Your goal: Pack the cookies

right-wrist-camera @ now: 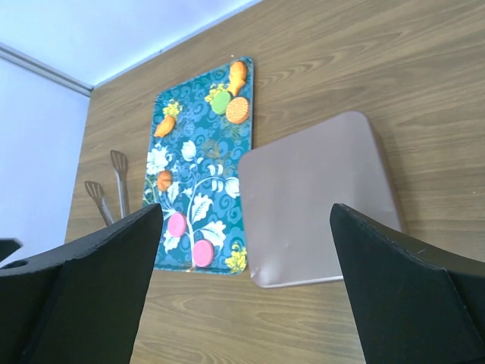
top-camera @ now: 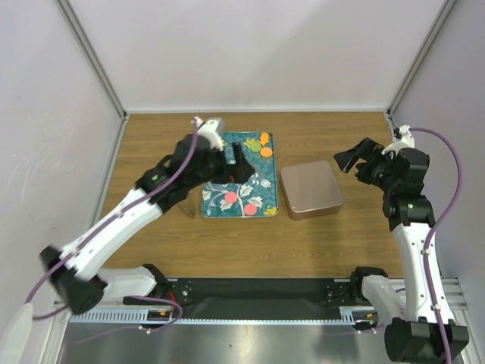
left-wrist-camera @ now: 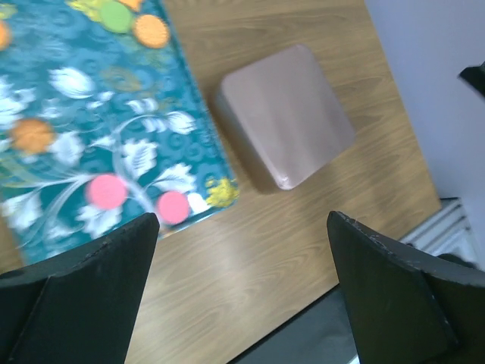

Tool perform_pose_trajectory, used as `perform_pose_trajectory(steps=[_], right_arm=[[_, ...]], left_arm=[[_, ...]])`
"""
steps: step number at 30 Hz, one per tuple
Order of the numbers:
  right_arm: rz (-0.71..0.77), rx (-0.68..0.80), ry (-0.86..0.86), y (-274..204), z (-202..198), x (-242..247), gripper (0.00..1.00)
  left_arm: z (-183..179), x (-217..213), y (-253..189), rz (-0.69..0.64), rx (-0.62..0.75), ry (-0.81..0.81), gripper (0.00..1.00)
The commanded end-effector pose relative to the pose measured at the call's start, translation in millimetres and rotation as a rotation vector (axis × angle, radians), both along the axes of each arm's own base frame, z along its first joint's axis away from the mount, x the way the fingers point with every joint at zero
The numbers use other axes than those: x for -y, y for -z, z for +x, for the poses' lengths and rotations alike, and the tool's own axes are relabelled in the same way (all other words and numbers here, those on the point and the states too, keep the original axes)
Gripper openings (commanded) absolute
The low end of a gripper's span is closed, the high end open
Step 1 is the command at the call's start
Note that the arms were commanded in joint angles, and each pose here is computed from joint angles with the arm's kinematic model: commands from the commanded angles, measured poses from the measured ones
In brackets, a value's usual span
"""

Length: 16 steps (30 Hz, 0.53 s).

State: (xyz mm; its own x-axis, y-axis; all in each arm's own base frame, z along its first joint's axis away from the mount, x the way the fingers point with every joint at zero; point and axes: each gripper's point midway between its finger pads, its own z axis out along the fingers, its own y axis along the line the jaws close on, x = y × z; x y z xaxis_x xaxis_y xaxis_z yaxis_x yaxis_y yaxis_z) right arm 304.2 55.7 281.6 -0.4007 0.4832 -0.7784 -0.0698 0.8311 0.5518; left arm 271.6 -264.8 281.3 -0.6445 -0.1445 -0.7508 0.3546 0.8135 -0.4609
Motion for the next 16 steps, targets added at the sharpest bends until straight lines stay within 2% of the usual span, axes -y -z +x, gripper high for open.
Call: perform_pose_trajectory(steps=[1, 3, 8, 16], right_arm=[[0.008, 0.032, 0.006, -12.6, -7.6, -3.8, 1.00], [0.006, 0.048, -0.001, -17.9, -10.2, -7.2, 1.00], [-0.015, 0.046, -0.001, -21.5, -14.1, -6.9, 1.00], [-0.023, 0.061, 0.040, -26.3, -12.4, -0.3, 1.00]], left_arm=[[-18.5, -55.5, 10.9, 0.152, 0.081, -0.061, 1.00], [-24.5, -76.1, 23.4, 0.204, 0.094, -0.096, 1.00], [-36.9, -106.6, 19.2, 0.212, 0.158, -0.144, 1.00], [-41.0, -115.3, 29.1, 0.236, 0.172, -0.150, 1.00]])
